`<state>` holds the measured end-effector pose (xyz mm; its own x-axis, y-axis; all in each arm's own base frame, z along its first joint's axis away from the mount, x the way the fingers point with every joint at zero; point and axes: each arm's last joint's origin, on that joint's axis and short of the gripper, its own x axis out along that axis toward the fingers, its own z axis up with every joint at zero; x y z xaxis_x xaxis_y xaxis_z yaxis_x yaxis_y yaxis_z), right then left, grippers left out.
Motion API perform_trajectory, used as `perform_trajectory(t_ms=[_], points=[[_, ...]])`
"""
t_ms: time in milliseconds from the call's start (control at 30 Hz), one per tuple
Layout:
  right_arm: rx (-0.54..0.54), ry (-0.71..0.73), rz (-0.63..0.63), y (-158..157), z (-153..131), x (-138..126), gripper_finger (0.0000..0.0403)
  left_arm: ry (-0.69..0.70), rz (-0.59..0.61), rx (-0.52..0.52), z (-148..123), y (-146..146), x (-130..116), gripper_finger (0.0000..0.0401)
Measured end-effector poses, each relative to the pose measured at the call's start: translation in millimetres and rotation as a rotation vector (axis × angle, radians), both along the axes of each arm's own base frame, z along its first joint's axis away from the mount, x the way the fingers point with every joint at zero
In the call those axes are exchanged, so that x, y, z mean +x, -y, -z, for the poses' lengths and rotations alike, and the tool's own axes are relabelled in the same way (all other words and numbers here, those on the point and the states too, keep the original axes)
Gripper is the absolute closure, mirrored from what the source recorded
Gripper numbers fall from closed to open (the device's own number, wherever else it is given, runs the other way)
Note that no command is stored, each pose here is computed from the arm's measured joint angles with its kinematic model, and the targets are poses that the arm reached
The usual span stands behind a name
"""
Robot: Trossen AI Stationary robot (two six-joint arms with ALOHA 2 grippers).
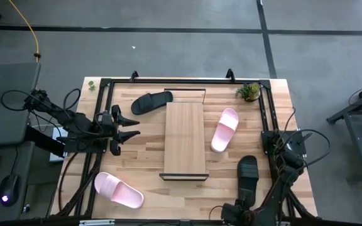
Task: Pick and place slides into the shelf
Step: Put the bottom black slipper on the shelf
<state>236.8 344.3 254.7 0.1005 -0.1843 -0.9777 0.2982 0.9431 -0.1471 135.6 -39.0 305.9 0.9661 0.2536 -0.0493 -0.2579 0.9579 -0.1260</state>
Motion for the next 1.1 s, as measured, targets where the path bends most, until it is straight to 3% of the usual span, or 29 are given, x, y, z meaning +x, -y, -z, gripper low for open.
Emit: perform_trajectory(t_ms=[433, 600, 700, 1100], points=[[0.1, 0.055, 0.015, -9, 0, 5, 0.029, -0.006, 0.0, 0.002, 1, 0, 0, 0.0233], [0.0, 0.005, 0.107, 3, 0, 2, 0.029, -0.003, -0.001, -0.01, 1, 0, 0, 0.0233], [-0.025, 0.015, 0.076, 1, 8, -3, 0.0289, 0.0, -0.001, -0.023, 1, 0, 0, 0.0233], [-0.244, -0.155, 0.144, 23, 70, -24, 0.029, -0.003, -0.002, -0.021, 1, 0, 0, 0.0233]])
